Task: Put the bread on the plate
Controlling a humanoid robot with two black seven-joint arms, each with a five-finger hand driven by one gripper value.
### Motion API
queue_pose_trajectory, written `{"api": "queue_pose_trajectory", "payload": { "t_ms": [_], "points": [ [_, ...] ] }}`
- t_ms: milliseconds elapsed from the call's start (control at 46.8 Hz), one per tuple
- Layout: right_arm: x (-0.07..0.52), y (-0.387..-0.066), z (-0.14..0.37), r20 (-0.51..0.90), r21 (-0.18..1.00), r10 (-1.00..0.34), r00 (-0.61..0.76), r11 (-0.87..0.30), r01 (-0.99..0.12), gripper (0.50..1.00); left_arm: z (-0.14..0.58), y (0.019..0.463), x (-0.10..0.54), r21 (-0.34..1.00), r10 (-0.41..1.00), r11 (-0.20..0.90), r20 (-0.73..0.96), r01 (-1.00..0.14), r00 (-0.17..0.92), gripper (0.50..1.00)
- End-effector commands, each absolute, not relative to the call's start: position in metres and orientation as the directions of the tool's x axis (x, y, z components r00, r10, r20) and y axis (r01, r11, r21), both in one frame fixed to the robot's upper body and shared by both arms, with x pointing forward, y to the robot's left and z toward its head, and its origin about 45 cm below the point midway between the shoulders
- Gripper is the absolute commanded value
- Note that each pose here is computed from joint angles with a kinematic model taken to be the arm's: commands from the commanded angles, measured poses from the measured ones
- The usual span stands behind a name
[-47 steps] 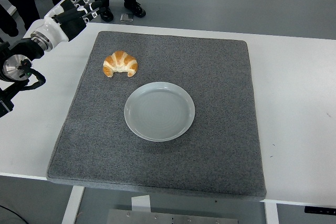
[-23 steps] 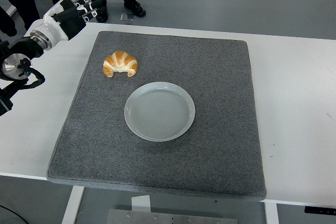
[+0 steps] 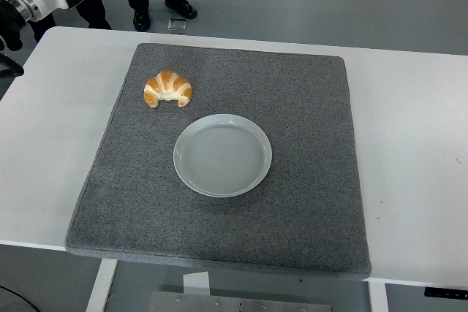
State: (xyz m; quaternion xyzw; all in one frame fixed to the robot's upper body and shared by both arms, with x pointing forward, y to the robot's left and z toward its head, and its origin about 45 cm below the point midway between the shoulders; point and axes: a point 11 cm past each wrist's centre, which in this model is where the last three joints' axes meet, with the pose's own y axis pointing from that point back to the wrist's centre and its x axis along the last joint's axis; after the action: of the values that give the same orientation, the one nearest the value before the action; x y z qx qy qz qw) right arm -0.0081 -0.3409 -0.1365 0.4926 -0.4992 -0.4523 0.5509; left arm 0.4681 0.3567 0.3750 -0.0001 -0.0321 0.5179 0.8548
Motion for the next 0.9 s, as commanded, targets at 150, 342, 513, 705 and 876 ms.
{"api": "queue_pose_trajectory", "payload": {
  "t_ms": [150,342,513,705,876],
  "points": [
    [-0.008,-0.341,-0.137,0.104,0.994,-0.990,0.092,0.105,0.006,0.952,0.364,0.359,0.456,0.082,0.758,0.520,0.414,-0.850,0.504,0.988],
    [-0.008,-0.341,-0.137,0.104,0.994,-0.990,0.092,0.106,0.007,0.952,0.362,0.353,0.442,0.136,0.582,0.558,0.639,-0.819,0.502,0.986],
    [-0.008,-0.341,-0.137,0.104,0.994,-0.990,0.092,0.105,0.006,0.952,0.336,0.354,0.438,0.166,0.494,0.530,0.737,-0.832,0.462,0.984],
    [-0.008,-0.341,-0.137,0.104,0.994,-0.990,0.092,0.106,0.007,0.952,0.304,0.346,0.434,0.134,0.408,0.510,0.833,-0.850,0.375,0.979],
    [-0.008,-0.341,-0.137,0.106,0.994,-0.990,0.092,0.107,0.007,0.952,0.276,0.336,0.430,0.166,0.383,0.508,0.835,-0.845,0.394,0.977]
  ]
}}
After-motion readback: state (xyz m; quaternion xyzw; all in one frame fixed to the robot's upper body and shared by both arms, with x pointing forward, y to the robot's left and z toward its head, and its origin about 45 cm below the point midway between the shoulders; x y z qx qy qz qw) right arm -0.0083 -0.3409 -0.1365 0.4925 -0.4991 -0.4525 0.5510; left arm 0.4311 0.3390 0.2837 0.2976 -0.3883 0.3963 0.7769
